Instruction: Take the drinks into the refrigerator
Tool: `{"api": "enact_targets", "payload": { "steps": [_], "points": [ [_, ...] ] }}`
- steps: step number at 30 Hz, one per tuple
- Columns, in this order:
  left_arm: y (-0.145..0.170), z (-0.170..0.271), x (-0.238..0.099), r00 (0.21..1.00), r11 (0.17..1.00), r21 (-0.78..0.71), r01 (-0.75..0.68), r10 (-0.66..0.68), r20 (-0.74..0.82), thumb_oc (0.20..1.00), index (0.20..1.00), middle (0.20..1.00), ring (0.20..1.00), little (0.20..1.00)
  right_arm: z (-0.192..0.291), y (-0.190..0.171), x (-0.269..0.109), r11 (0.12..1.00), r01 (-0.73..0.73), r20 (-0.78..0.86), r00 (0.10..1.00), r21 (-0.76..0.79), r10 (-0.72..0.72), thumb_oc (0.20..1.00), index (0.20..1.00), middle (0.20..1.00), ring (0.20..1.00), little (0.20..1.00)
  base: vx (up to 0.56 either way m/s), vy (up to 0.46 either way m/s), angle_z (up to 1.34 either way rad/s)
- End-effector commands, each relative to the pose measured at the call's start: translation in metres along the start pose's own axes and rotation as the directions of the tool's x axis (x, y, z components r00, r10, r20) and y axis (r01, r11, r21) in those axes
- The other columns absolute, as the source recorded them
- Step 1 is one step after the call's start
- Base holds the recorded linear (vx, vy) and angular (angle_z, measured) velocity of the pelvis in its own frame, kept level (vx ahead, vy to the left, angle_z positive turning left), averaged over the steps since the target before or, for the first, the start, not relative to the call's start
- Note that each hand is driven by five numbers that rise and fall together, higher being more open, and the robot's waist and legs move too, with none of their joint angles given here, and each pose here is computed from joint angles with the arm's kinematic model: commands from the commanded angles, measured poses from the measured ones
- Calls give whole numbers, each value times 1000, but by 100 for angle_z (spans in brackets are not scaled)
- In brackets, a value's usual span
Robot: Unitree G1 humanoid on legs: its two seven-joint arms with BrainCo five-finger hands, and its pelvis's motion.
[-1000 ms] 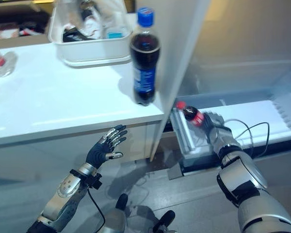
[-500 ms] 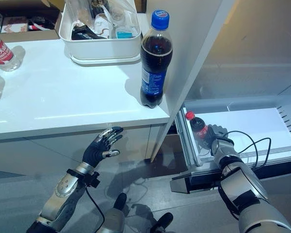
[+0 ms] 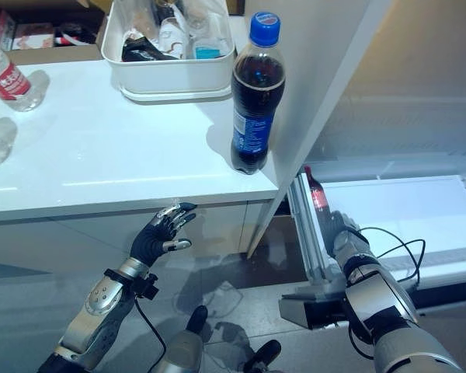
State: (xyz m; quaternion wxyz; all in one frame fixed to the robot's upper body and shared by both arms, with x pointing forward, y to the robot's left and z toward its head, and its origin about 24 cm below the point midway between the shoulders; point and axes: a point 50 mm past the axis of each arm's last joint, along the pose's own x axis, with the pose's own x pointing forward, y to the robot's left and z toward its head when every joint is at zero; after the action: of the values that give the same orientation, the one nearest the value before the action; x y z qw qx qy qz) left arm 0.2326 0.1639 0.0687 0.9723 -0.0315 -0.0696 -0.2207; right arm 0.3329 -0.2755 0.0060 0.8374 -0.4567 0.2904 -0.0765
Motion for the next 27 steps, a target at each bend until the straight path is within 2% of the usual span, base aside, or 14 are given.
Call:
{"api": "enact_targets", "payload": {
  "steps": [1, 2, 3, 7, 8, 9, 14, 19, 20, 22, 24, 25, 26, 27],
  "points": [
    [-21, 40, 11, 973, 994, 5, 109, -108, 205, 1000, 1000, 1000, 1000, 1000, 3, 36, -8, 984, -45, 20, 999, 175, 42, 200, 200, 200, 200, 200, 0, 0, 0],
    [-21, 40, 11, 973, 994, 6, 111, -109, 205, 1000, 1000, 1000, 1000, 1000, 3, 36, -8, 983, -43, 19, 999, 176, 40, 200, 200, 200, 200, 200, 0, 0, 0],
    [-21, 41, 11, 972, 994, 2, 109, -107, 210, 1000, 1000, 1000, 1000, 1000, 5, 15, -4, 959, 42, -5, 999, 280, -42, 200, 200, 200, 200, 200, 0, 0, 0],
    [-23, 44, 13, 969, 994, 4, 110, -109, 221, 1000, 1000, 1000, 1000, 1000, 15, -2, -1, 944, 93, 11, 995, 316, -102, 200, 200, 200, 200, 200, -17, 8, -4],
    [-23, 44, 13, 969, 994, 4, 110, -108, 221, 1000, 1000, 1000, 1000, 1000, 19, -9, 0, 925, 107, 7, 993, 363, -118, 953, 953, 953, 953, 953, -15, -3, -6],
    [-23, 43, 13, 970, 994, 5, 107, -106, 220, 1000, 1000, 1000, 1000, 1000, 22, -12, 1, 924, 110, 19, 992, 366, -126, 1000, 1000, 1000, 1000, 1000, -24, -7, -4],
    [-21, 44, 15, 969, 996, 7, 88, -87, 232, 1000, 1000, 1000, 1000, 1000, 46, -27, 0, 904, 139, 110, 974, 405, -200, 1000, 1000, 1000, 1000, 1000, 0, 0, 0],
    [-12, 44, 12, 971, 997, 70, 25, -41, 234, 1000, 1000, 1000, 1000, 1000, 81, -41, -17, 790, 72, 328, 884, 609, -334, 1000, 1000, 1000, 1000, 1000, -62, 54, -11],
    [-12, 44, 12, 971, 997, 70, 25, -41, 234, 1000, 1000, 1000, 1000, 1000, 81, -41, -17, 790, 72, 327, 884, 609, -333, 1000, 1000, 1000, 1000, 1000, -16, 10, -25],
    [-5, 38, 7, 979, 994, 113, -10, -13, 202, 1000, 1000, 1000, 1000, 1000, 74, -56, -43, 727, 55, 423, 782, 684, -457, 1000, 1000, 1000, 1000, 1000, -2, -7, -22],
    [-2, 31, 5, 985, 990, 138, -21, -3, 172, 1000, 1000, 1000, 1000, 1000, 60, -85, -63, 625, 82, 410, 688, 776, -599, 1000, 1000, 1000, 1000, 1000, 21, -20, -10],
    [-4, 28, 5, 987, 990, 143, -8, -15, 158, 1000, 1000, 1000, 1000, 1000, 47, -84, -66, 611, 90, 393, 691, 787, -607, 1000, 1000, 1000, 1000, 1000, 35, -22, -6],
    [-3, 25, 4, 990, 988, 154, 3, -25, 142, 1000, 1000, 1000, 1000, 1000, 43, -97, -73, 544, 92, 361, 654, 834, -664, 1000, 1000, 1000, 1000, 1000, 30, -17, -10],
    [-3, 24, 3, 990, 986, 166, 5, -28, 135, 1000, 1000, 1000, 1000, 1000, 38, -105, -80, 520, 102, 355, 619, 848, -701, 1000, 1000, 1000, 1000, 1000, 22, -9, -22]
  ]
}}
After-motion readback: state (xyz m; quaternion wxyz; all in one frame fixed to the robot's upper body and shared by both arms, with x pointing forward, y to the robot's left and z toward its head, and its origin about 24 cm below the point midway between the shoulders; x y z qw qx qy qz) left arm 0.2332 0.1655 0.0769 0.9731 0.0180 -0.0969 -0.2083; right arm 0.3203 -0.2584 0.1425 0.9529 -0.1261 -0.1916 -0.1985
